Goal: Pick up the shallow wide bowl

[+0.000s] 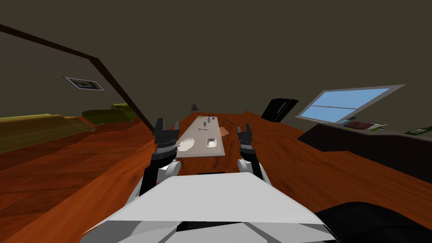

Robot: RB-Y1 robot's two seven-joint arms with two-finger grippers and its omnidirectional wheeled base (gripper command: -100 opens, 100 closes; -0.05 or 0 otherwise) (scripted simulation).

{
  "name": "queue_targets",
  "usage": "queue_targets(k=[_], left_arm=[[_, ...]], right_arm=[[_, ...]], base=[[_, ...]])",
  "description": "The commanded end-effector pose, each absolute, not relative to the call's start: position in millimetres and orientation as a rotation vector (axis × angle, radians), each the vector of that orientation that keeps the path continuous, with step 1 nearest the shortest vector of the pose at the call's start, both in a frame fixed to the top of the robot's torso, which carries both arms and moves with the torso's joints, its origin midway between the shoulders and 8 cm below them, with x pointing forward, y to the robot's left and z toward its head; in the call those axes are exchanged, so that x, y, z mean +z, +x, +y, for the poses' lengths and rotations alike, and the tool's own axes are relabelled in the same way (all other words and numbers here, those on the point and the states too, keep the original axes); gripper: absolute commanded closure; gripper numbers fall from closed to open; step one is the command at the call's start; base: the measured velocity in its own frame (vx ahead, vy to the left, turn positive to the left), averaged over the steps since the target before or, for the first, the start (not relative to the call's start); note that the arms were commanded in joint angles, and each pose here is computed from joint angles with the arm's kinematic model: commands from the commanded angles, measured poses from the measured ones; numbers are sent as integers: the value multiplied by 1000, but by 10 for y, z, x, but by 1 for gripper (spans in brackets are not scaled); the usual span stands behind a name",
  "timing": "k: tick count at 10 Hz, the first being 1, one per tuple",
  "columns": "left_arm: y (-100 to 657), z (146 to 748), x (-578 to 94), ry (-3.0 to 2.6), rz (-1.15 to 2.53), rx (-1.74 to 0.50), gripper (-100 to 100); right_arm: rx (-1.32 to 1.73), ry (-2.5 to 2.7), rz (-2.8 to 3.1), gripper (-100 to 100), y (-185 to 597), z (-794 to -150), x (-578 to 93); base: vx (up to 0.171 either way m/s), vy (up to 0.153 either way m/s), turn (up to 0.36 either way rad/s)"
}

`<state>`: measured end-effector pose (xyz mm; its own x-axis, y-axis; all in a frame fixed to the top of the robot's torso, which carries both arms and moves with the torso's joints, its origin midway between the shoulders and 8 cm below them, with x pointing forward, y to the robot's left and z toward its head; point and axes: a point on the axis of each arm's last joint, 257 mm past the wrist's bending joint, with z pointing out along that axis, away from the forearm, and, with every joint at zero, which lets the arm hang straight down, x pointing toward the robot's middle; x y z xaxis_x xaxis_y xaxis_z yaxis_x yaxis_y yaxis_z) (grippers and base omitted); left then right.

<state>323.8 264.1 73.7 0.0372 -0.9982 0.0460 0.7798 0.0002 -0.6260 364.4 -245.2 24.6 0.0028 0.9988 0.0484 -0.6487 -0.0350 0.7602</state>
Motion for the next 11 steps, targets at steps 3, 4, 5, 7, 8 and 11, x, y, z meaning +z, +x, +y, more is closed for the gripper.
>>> queue_targets(k=[3,4,5,7,8,11], left_arm=[[3239,2641,737,-572,483,-1485,0],[3239,2641,737,-572,483,-1485,0],[3239,2641,737,-572,483,-1485,0],[3239,2641,737,-572,483,-1485,0],[3239,2641,737,-572,483,-1485,0],[3239,2641,737,-572,483,-1485,0]], right_arm=[[1330,684,813,-100,3804,-2457,-123],[1282,677,859,-100,3851,-2471,-237],[1228,668,908,-100,3901,-2491,-366],[1105,647,1013,-100,4009,-2550,-664],[1042,637,1067,-100,4063,-2590,-832],[893,602,1184,-100,4165,-2693,-1202]], base=[[-27,4,138],[-30,6,112],[-28,8,145],[-27,17,168],[-30,25,205],[-13,20,126]])
